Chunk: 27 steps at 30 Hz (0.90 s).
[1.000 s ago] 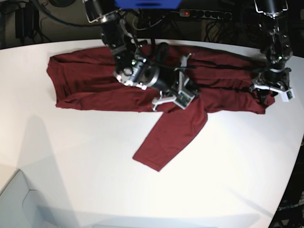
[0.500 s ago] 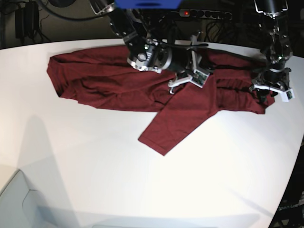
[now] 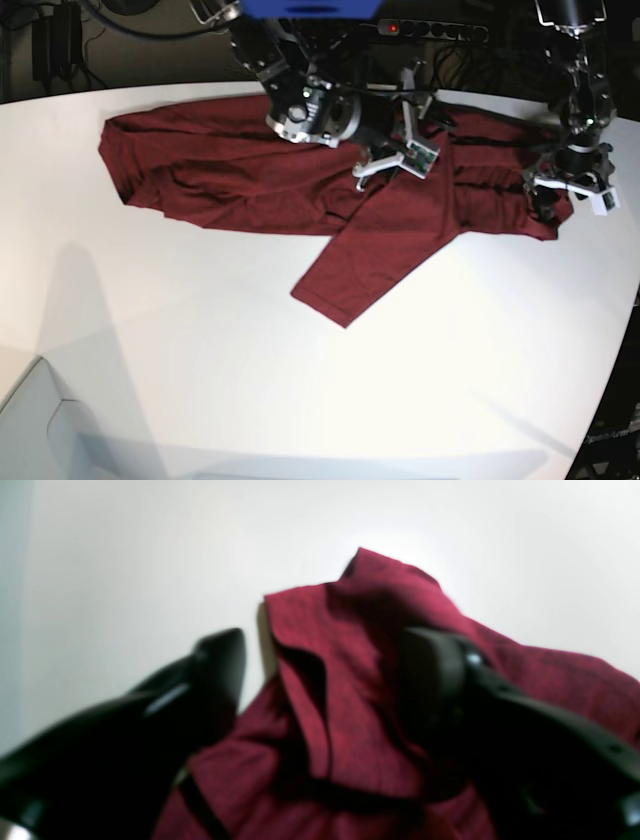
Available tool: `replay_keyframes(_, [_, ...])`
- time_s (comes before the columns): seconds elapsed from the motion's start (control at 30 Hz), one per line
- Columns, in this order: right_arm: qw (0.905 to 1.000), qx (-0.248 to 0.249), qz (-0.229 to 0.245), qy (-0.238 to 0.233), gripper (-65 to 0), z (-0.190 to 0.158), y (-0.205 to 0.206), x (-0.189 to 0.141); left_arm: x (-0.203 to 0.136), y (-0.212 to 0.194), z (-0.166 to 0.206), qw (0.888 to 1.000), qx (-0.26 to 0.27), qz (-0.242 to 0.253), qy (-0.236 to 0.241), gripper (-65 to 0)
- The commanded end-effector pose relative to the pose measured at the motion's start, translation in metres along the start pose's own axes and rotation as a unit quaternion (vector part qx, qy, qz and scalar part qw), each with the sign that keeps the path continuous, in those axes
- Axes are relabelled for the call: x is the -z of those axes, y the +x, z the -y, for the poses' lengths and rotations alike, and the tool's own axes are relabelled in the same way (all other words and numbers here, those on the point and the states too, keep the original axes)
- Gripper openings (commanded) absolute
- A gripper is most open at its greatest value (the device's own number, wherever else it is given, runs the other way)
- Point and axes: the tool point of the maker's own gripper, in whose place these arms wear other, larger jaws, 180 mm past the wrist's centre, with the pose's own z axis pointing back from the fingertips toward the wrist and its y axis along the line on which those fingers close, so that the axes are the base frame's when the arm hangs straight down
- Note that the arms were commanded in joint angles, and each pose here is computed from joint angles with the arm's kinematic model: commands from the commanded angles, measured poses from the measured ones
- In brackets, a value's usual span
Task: Layout the t-shirt on the table in an organized manner, then fold the t-shirt properly
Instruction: 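Carry the sleeve up across the folded strip with the right gripper, then release the sleeve, return right gripper to strip end, bring left gripper over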
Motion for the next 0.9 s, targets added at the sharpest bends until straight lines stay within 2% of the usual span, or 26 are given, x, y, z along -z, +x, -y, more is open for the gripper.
replay_keyframes(0.0, [0.9990, -0.003, 0.044, -0.008, -30.1, 0.005, 0.026, -0.006, -0.001, 0.019, 0.001, 1.000, 0.006, 0.025, -0.006, -10.4])
replay_keyframes(0.1, [0.9973, 0.001, 0.063, -0.038, -29.8, 0.017, 0.036, -0.022, -0.004, 0.033, 0.010, 0.999, 0.010, 0.043, -0.016, -5.0])
replay_keyframes(0.17, [0.9957, 0.006, 0.070, -0.060, -29.8, 0.028, 0.037, -0.032, -0.007, 0.045, 0.017, 0.998, 0.013, 0.059, -0.024, -3.6])
replay_keyframes(0.33, [0.9912, 0.022, 0.063, -0.114, -29.8, 0.058, 0.022, -0.060, -0.015, 0.070, 0.033, 0.994, 0.023, 0.093, -0.042, -3.5])
replay_keyframes(0.5, [0.9870, 0.021, 0.051, -0.151, -29.8, 0.077, 0.008, -0.084, -0.020, 0.079, 0.022, 0.994, 0.018, 0.105, -0.030, -3.5])
replay_keyframes(0.63, [0.9802, 0.035, 0.043, -0.190, -29.8, 0.095, -0.003, -0.105, -0.026, 0.097, 0.036, 0.990, 0.024, 0.130, -0.046, -3.5])
replay_keyframes(0.7, [0.9761, 0.042, 0.039, -0.209, -29.8, 0.106, -0.010, -0.114, -0.031, 0.108, 0.054, 0.987, 0.034, 0.145, -0.066, -3.5])
replay_keyframes(0.87, [0.9580, 0.071, 0.027, -0.276, -29.6, 0.139, -0.031, -0.150, -0.030, 0.124, 0.157, 0.968, 0.061, 0.164, -0.181, -3.5])
